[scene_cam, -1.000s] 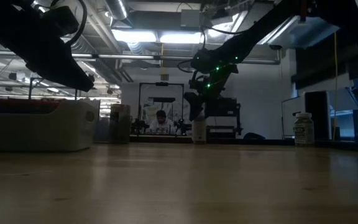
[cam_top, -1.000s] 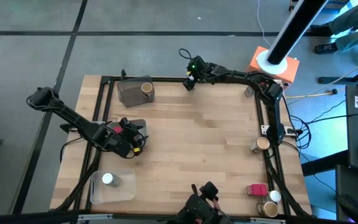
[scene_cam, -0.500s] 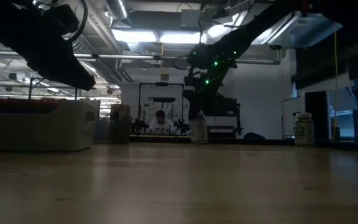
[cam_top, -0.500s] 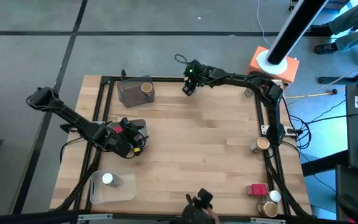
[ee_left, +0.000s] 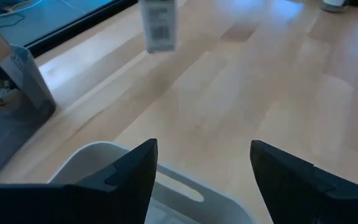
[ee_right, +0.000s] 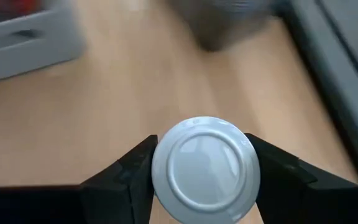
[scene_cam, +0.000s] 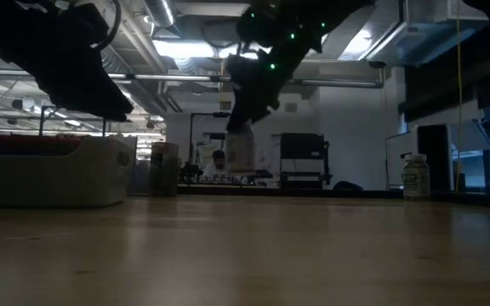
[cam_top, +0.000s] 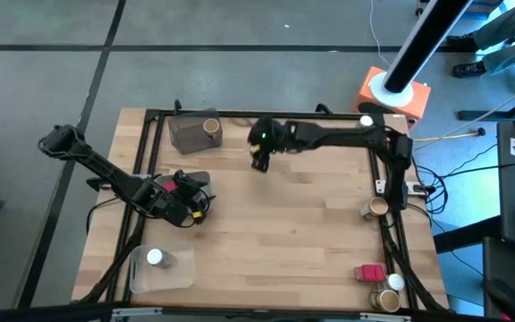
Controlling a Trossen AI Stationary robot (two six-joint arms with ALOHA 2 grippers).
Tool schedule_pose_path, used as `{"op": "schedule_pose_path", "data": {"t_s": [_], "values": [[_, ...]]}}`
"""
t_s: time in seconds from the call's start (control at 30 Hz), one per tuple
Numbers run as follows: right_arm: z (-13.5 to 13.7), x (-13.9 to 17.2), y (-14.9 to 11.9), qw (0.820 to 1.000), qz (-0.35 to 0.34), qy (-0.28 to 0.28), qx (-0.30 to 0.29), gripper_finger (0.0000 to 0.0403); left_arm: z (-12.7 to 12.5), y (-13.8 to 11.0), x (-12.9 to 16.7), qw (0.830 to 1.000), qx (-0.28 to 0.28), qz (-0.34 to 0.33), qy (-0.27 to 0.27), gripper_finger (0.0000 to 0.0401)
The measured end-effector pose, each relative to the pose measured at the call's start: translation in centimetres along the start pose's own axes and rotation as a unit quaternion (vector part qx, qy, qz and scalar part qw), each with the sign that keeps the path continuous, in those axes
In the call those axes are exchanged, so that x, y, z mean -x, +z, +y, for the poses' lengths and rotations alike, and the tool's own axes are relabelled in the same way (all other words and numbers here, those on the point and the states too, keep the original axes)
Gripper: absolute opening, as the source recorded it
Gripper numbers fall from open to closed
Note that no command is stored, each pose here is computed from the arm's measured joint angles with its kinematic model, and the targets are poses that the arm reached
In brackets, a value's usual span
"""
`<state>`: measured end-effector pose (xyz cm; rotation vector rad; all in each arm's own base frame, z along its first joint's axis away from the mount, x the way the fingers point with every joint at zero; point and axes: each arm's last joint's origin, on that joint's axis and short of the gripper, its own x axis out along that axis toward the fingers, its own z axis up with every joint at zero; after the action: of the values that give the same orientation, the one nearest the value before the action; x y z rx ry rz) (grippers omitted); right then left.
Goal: Sort spices by type
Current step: Put the top left white seasoning bottle into the transparent bin
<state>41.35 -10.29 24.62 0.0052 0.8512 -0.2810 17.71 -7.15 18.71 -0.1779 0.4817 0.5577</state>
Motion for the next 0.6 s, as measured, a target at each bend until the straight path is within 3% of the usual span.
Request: {"op": "schedule_pose_path", "data": {"t_s": [0.17,0.37,0.6], "values": [[4.2,0.5,0.1,0.999,-0.006,0.038,0.037,0.0206,-0.5,-0.3,0.6,1.000,-0.012,-0.001,-0.020,0.0241],[8.8,1.3,-0.1,0.988,-0.012,0.126,0.084,0.0206,-1.1,-0.6,1.3,0.999,-0.013,-0.004,-0.046,0.0241],[13.3,2.0,-0.8,0.976,-0.010,0.189,0.108,0.0206,-1.5,-1.0,2.0,0.998,-0.011,-0.002,-0.067,0.0241]]}}
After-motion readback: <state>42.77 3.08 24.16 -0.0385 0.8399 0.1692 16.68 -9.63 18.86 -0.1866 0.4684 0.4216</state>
